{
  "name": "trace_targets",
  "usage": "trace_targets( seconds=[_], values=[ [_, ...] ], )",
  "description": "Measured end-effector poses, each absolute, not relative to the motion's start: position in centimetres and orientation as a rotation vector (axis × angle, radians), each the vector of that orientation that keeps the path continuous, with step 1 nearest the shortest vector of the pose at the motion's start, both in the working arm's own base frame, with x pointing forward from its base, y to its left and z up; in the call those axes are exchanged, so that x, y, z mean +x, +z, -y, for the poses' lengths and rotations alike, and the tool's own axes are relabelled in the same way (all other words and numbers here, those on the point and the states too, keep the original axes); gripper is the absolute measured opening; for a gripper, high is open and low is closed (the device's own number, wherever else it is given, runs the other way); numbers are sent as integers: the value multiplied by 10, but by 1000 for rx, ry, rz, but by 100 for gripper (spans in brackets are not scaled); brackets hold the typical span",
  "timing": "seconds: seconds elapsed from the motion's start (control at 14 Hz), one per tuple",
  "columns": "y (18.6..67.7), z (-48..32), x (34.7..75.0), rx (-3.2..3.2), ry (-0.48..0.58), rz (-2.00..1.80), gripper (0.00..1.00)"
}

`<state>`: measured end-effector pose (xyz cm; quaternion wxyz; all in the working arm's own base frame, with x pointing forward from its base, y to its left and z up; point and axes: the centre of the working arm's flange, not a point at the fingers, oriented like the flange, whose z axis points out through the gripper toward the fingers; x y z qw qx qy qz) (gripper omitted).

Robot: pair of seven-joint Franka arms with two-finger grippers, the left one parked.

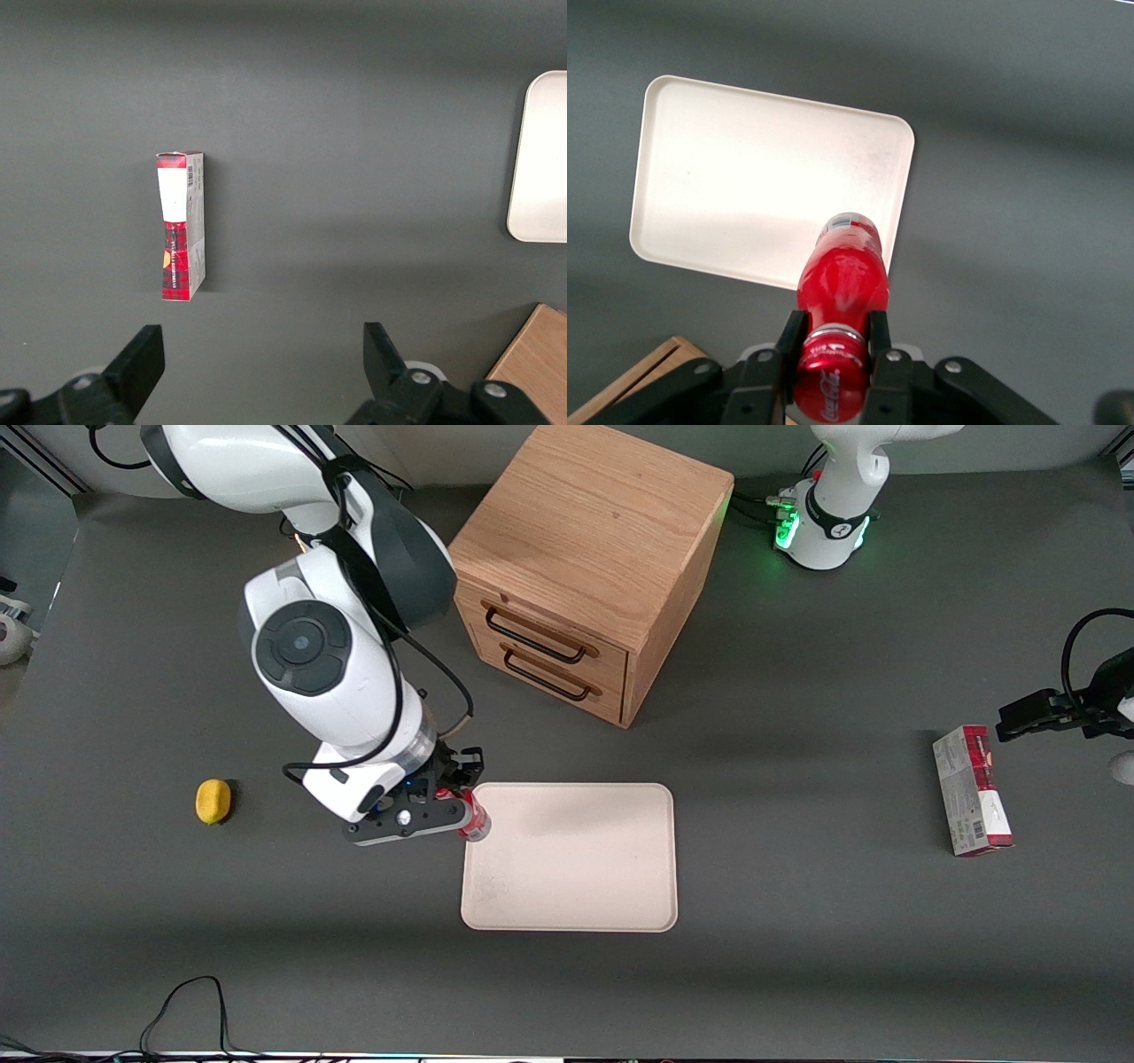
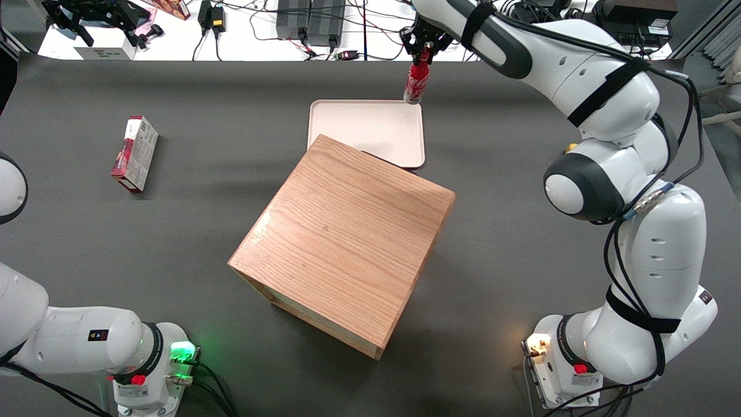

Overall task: Place coke bottle on tray
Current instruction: 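Lift the bottle and carry it toward the cream tray, then lower the bottle upright onto the tray's corner and open the gripper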

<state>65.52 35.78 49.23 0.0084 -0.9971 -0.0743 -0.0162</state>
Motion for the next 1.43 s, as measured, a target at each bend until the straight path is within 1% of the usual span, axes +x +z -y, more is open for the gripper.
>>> trace_targets(
  seconds=[0.29, 0.43, 0.71, 0.93, 1.0, 1.21, 1.29, 1.36, 1.43],
  values=[
    [396, -358, 689, -3125, -44, 202, 33],
    [358, -356, 698, -3133, -33, 191, 33],
    [320, -351, 707, -3139, -31, 175, 33],
    [316, -348, 710, -3135, -48, 166, 33],
    [316, -348, 711, -3134, -51, 166, 37],
    [315, -349, 711, -3130, -62, 166, 66],
    [317, -349, 712, -3129, -66, 166, 77],
    [321, -349, 712, -3128, -71, 166, 86],
    [330, -349, 711, -3128, -70, 166, 97]
  ],
)
